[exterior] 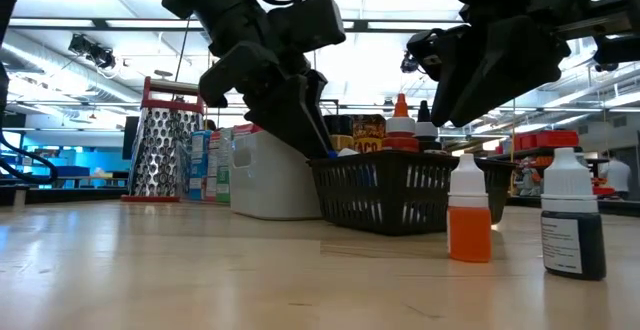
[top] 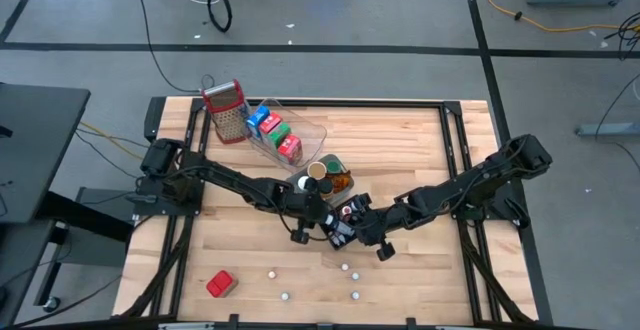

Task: Pick & Place Kitchen Items
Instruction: Adjust the food coloring bottles on the black bin

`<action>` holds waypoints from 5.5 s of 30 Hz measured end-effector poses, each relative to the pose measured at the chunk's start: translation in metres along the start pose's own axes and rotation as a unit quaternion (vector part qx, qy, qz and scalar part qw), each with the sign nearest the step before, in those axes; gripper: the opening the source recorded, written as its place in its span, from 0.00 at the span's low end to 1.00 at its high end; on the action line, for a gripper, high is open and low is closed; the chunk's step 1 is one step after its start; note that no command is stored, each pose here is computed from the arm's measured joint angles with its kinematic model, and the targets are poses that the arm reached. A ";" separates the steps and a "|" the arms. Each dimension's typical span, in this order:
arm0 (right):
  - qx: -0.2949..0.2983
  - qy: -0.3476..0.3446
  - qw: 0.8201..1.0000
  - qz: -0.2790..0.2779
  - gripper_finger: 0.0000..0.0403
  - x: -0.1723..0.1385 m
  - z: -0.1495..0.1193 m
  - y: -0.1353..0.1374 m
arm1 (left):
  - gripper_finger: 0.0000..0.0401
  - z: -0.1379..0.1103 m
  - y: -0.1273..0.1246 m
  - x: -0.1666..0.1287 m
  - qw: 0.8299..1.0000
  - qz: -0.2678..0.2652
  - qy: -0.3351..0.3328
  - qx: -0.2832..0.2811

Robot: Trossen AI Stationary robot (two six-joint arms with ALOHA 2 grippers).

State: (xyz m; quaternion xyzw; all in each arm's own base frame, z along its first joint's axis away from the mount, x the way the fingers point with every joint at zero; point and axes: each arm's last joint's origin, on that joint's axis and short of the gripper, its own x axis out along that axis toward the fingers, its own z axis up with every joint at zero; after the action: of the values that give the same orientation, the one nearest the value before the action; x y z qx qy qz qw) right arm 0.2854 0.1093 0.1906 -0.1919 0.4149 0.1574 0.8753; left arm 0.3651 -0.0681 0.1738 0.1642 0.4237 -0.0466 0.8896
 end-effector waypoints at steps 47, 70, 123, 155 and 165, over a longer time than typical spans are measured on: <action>0.180 -0.039 0.983 -0.008 0.25 -0.050 0.004 -0.002 | 0.04 0.045 -0.017 -0.025 0.986 0.013 -0.091 0.142; 0.178 -0.036 0.983 -0.007 0.25 -0.051 0.004 -0.002 | 0.04 0.055 -0.025 -0.050 0.827 0.081 0.018 0.556; 0.250 -0.066 0.966 -0.031 0.02 -0.015 -0.053 0.010 | 0.04 0.054 -0.032 -0.051 0.761 0.069 0.022 0.645; 0.200 -0.232 0.950 -0.053 0.29 -0.026 -0.009 -0.003 | 0.04 0.054 -0.039 -0.052 0.775 0.066 0.015 0.628; 0.233 -0.162 0.956 -0.070 0.46 0.000 -0.008 0.003 | 0.04 0.055 -0.039 -0.053 0.772 0.071 0.015 0.631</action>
State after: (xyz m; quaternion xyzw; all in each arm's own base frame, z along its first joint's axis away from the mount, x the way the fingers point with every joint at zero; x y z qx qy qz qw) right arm 0.2788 0.1082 0.1857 0.0172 0.2782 0.0236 0.9601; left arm 0.3636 -0.1257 0.2367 0.7190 0.2999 -0.2378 0.5801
